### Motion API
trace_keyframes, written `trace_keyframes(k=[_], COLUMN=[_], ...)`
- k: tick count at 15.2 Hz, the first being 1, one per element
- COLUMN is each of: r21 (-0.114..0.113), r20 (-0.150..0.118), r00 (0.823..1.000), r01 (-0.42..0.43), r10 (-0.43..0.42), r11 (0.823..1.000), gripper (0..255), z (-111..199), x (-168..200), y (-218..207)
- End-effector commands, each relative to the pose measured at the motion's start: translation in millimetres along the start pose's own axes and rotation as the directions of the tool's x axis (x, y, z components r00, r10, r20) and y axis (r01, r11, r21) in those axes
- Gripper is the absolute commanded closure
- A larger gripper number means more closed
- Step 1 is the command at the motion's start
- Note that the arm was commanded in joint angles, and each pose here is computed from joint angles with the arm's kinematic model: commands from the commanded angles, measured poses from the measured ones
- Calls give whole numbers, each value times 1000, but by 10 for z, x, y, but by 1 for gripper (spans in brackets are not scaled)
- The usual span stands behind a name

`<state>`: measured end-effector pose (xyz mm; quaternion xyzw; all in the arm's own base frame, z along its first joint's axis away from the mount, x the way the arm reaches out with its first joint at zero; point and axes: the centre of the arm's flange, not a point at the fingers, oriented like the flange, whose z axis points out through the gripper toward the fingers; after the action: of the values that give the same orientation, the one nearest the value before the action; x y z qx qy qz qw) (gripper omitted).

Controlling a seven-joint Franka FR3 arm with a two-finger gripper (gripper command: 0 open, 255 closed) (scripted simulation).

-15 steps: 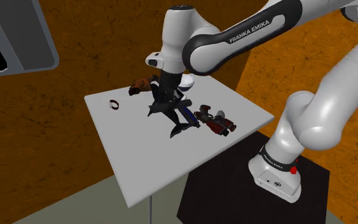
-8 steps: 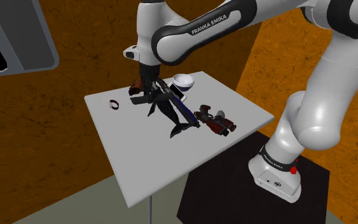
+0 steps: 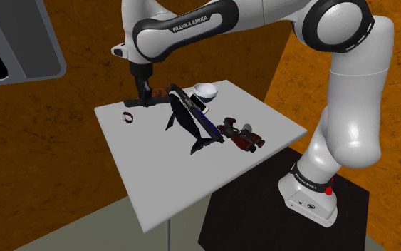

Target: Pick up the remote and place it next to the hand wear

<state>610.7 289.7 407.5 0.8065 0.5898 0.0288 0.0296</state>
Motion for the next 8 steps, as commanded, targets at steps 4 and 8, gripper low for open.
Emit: trace_keyframes(k=[4, 8], r21=[1, 1], r20=[1, 1], r00=[1000, 1000], r01=[0, 0], r10=[0, 0], r11=[1000, 1000], gripper=[255, 255], z=[241, 451], x=[114, 112], y=[119, 103])
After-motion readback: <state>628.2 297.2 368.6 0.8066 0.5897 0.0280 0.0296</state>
